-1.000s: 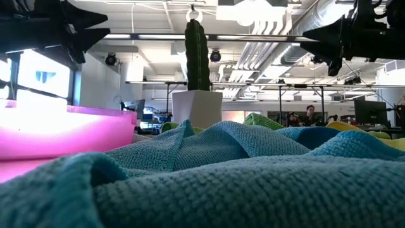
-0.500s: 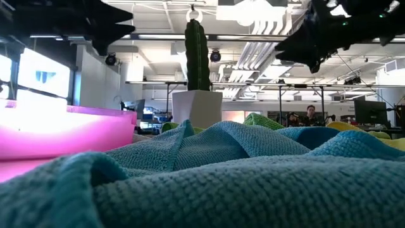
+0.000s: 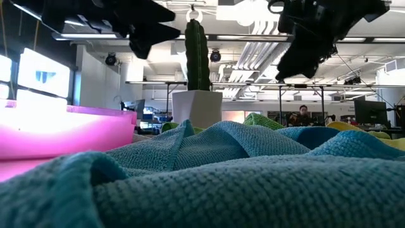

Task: Fold microfiber towels
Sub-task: Move the bottom blue towel to the bottom left of the table

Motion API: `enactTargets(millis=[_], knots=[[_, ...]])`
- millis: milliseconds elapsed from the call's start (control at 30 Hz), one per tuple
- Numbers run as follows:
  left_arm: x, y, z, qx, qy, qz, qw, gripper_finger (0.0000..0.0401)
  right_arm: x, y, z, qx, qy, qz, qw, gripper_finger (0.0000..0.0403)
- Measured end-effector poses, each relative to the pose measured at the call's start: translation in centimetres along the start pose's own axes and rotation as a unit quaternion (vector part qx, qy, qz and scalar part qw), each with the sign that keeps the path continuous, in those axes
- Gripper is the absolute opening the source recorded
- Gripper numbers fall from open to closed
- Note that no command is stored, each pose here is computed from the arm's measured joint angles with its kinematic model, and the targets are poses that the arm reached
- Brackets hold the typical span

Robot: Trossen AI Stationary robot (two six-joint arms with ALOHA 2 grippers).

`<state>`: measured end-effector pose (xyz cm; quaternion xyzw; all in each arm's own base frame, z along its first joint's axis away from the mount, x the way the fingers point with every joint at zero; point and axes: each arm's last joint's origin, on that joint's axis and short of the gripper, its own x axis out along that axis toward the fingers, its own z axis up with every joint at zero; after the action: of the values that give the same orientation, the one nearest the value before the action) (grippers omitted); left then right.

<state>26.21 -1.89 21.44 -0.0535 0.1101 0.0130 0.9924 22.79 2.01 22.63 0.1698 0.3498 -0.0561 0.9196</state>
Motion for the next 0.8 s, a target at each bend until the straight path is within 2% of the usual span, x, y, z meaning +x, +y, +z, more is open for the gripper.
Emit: enactTargets(millis=[133, 467, 633, 800], knots=[[3.0, -2.4, -0.6, 0.012, 0.031, -0.03, 0.999, 0.0188, 1.0, 1.8, -1.6, 0.027, 0.066, 0.004, 0.997, 0.0138], [9.0, -7.5, -3.1, 0.036, 0.086, -0.08, 0.992, 0.0188, 2.5, 6.0, -5.7, 0.106, 0.156, 0.012, 0.982, 0.0138], [11.4, -9.1, -5.8, 0.032, 0.123, -0.087, 0.988, 0.0188, 2.8, 7.6, -7.7, 0.132, 0.189, 0.007, 0.973, 0.0138], [12.8, -9.5, -9.4, 0.012, 0.179, -0.056, 0.982, 0.0188, 3.0, 8.8, -9.4, 0.155, 0.208, -0.011, 0.966, 0.0138]])
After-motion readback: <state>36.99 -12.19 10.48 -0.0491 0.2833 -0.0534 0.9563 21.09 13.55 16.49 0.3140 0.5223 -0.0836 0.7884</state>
